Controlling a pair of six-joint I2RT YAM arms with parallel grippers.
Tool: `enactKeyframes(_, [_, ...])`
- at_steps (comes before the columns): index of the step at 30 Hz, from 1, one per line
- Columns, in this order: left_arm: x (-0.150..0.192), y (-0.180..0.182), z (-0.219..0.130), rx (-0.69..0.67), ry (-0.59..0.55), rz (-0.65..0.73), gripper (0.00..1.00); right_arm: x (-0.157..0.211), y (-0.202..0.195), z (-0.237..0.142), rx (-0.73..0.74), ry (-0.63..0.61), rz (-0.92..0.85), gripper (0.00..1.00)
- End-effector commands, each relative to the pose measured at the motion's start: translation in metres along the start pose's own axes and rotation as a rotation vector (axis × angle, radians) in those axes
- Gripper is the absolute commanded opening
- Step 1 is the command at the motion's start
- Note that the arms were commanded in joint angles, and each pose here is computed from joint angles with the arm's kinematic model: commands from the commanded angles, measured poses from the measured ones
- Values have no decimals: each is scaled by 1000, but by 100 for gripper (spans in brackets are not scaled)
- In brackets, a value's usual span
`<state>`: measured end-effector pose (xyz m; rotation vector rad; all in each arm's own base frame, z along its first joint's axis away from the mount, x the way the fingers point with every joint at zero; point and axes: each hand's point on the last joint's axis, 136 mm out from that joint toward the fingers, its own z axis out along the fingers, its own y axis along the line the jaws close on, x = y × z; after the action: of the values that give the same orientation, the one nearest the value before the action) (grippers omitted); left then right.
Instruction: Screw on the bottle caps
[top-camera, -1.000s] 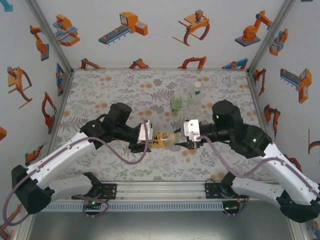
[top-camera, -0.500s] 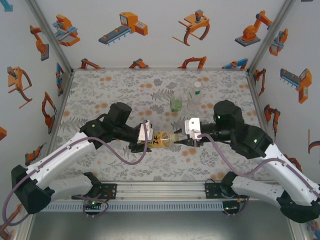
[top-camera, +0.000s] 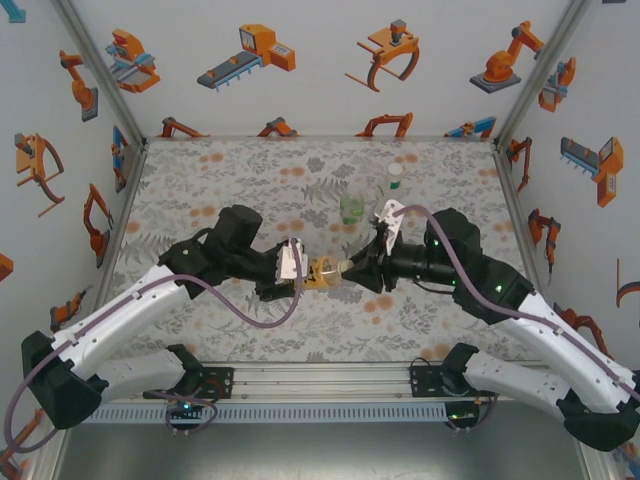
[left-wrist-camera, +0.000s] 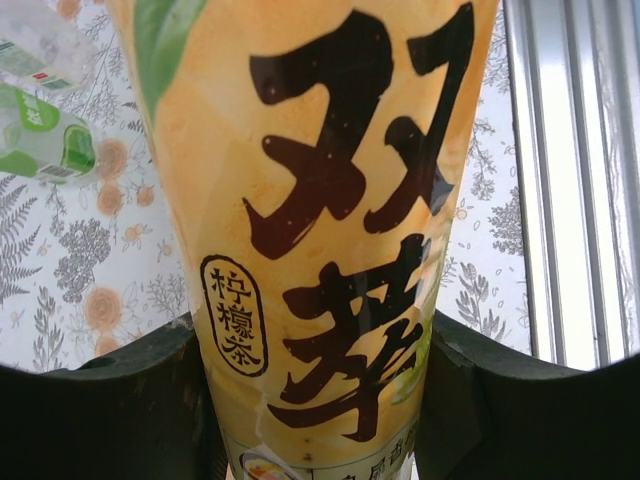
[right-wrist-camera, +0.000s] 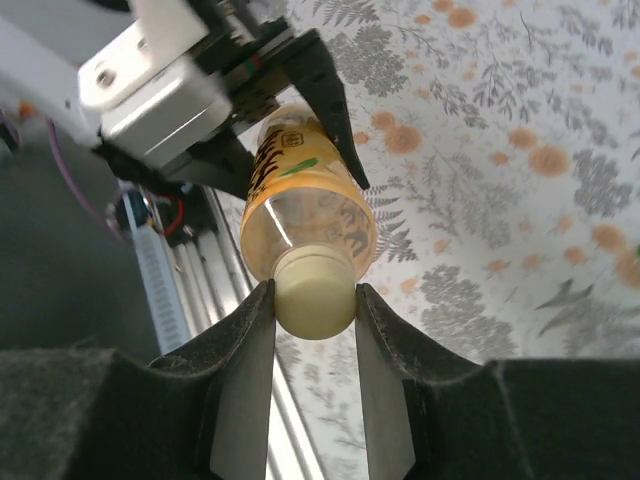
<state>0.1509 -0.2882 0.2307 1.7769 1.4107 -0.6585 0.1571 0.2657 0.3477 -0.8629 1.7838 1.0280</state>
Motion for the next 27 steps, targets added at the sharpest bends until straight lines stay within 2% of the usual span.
enactKeyframes(1, [-16,5,-3,-31,-62,36,0,-15,-26,2,126,-113,343,0])
enactKeyframes(9, [-13,6,1,-26,-54,29,0,12,-58,-2,292,-136,842,0])
enactKeyframes(12, [-13,6,1,-24,-53,28,0,10,-52,4,240,-146,905,0])
enactKeyframes(16, [-14,6,1,-24,-56,29,0,6,-46,9,221,-102,894,7])
enactKeyframes(21, [-15,6,-1,-27,-60,33,0,-2,-46,5,220,-128,832,17])
enactKeyframes(27, [-15,5,-1,-21,-60,36,0,-26,-40,-13,203,-207,643,40])
